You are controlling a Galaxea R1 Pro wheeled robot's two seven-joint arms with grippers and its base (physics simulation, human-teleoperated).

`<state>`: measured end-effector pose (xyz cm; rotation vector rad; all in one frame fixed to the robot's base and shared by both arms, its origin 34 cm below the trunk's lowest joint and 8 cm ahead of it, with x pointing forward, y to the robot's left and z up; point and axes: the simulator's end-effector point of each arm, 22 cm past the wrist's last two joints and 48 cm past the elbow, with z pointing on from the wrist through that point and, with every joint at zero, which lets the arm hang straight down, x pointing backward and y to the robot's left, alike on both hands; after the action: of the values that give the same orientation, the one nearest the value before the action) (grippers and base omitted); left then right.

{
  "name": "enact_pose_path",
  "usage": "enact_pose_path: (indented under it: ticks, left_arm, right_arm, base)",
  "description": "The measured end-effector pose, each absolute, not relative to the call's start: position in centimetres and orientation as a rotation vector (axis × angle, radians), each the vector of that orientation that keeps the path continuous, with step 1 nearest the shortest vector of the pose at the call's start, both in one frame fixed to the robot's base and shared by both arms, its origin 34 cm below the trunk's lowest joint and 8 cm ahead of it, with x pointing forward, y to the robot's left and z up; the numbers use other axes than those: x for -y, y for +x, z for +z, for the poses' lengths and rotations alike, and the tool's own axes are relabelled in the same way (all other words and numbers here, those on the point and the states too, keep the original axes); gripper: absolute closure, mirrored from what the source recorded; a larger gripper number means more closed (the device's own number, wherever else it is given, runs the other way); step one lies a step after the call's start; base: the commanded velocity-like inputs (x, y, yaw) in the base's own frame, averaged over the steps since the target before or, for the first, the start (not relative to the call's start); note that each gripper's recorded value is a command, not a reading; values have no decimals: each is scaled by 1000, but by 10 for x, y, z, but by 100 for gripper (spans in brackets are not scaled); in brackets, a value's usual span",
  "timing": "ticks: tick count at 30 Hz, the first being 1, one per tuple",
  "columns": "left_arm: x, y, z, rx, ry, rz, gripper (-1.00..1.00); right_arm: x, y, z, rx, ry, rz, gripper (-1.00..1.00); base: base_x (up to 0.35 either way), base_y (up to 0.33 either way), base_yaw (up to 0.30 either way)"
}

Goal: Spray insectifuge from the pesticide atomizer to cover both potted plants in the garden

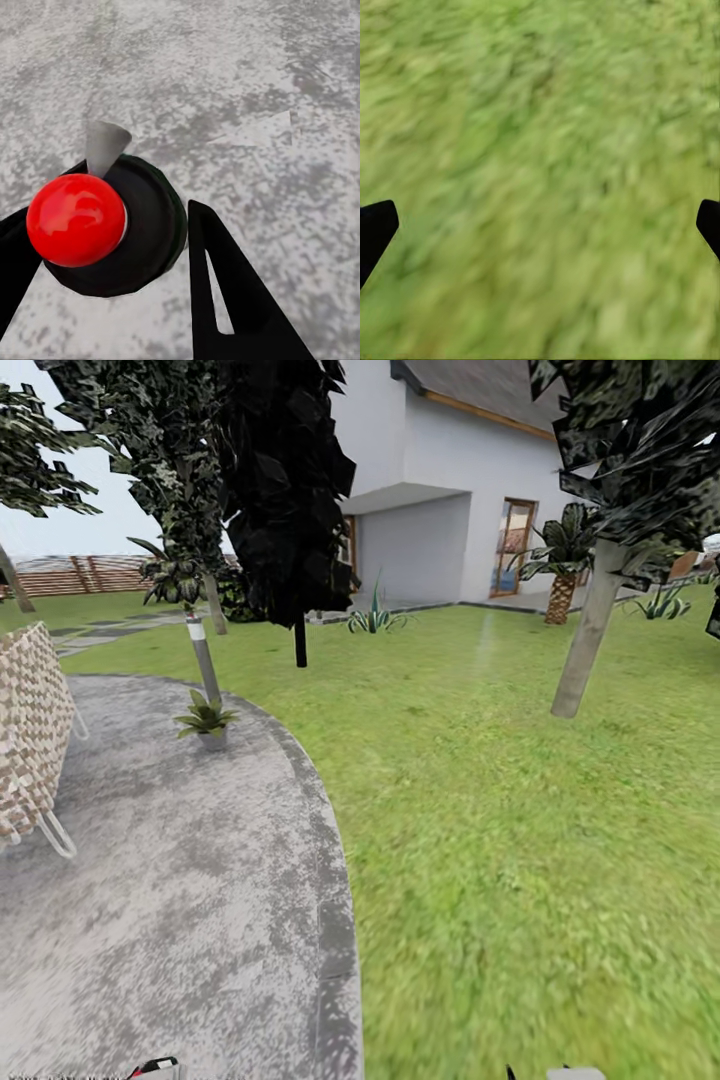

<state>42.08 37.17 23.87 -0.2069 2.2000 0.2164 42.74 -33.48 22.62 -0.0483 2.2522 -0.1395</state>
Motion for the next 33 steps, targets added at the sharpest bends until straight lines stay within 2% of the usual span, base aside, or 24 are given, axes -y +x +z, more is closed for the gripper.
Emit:
enact_pose_path:
  ticks: [33]
  left_arm:
    - [-370, 439, 312, -2202, -205, 215, 100]
  right_arm:
    - [333, 446, 299, -2254, -50, -135, -100]
  base:
    - [0, 0, 275]
